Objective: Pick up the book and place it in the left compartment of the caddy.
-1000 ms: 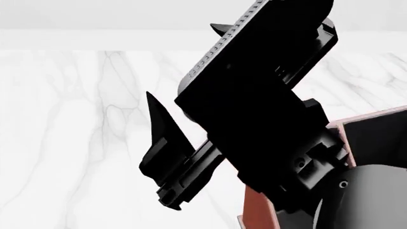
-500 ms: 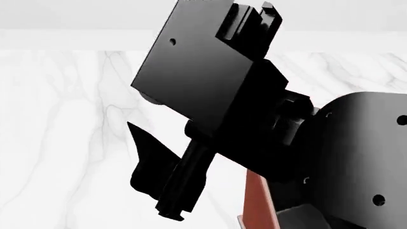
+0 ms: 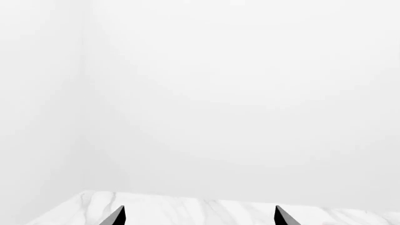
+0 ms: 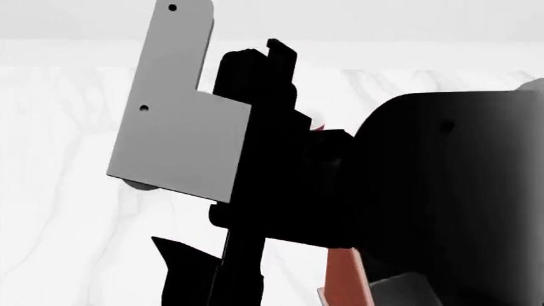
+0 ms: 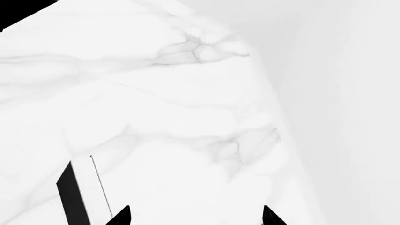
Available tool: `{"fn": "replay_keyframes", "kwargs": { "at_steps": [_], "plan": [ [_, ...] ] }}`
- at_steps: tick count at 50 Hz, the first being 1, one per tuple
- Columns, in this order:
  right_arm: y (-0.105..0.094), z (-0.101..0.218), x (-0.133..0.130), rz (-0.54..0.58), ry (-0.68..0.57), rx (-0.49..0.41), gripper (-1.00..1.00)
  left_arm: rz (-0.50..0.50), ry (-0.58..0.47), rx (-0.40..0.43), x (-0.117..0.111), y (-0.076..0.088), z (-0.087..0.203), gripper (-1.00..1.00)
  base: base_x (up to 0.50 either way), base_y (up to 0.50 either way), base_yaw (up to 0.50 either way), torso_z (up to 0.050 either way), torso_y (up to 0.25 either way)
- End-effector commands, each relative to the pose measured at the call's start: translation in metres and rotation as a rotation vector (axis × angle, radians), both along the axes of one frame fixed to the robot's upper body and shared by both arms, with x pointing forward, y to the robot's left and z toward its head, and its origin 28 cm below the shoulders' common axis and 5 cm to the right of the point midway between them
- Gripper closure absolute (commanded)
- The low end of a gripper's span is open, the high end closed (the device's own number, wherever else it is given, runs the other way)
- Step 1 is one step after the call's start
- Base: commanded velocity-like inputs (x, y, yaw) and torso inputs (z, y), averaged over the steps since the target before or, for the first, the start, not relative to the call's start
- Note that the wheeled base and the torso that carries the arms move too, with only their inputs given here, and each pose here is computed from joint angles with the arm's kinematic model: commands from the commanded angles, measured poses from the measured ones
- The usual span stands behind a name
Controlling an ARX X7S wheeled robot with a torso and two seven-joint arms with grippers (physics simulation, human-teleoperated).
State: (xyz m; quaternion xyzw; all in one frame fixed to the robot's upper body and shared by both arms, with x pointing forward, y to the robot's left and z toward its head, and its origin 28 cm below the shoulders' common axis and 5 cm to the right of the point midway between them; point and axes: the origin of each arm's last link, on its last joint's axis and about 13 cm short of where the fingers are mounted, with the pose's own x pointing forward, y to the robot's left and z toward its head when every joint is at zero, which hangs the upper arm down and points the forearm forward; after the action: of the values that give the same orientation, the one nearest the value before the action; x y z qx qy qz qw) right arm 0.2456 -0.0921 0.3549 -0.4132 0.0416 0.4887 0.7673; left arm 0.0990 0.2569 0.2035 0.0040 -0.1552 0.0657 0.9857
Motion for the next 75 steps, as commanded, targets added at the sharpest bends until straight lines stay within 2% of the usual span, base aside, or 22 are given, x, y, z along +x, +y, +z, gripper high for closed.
{"fn": "replay_keyframes", "kwargs": {
  "at_steps": [1, 9, 18, 38, 56, 75],
  "plan": [
    [0.012, 0.003, 0.004, 0.050, 0.073, -0.069, -1.00, -0.003, -0.002, 0.002, 0.000, 0.000, 0.000, -1.00, 0.00, 0.00, 0.00, 0.000, 0.000],
    [0.024, 0.001, 0.003, 0.099, 0.110, -0.076, -1.00, -0.005, -0.005, 0.002, -0.001, 0.000, 0.001, -1.00, 0.00, 0.00, 0.00, 0.000, 0.000],
    [0.029, -0.008, 0.003, 0.134, 0.117, -0.077, -1.00, -0.004, -0.008, 0.001, -0.001, 0.001, 0.001, -1.00, 0.00, 0.00, 0.00, 0.000, 0.000],
    [0.043, -0.050, 0.012, 0.170, 0.187, -0.088, -1.00, 0.000, -0.014, -0.001, -0.001, 0.002, 0.002, -1.00, 0.00, 0.00, 0.00, 0.000, 0.000],
    [0.054, -0.066, 0.013, 0.206, 0.230, -0.096, -1.00, -0.005, -0.012, 0.000, -0.002, 0.002, 0.002, -1.00, 0.00, 0.00, 0.00, 0.000, 0.000],
    [0.063, -0.097, 0.018, 0.225, 0.283, -0.101, -1.00, -0.004, -0.014, 0.002, -0.002, 0.002, 0.001, -1.00, 0.00, 0.00, 0.00, 0.000, 0.000]
  ]
}}
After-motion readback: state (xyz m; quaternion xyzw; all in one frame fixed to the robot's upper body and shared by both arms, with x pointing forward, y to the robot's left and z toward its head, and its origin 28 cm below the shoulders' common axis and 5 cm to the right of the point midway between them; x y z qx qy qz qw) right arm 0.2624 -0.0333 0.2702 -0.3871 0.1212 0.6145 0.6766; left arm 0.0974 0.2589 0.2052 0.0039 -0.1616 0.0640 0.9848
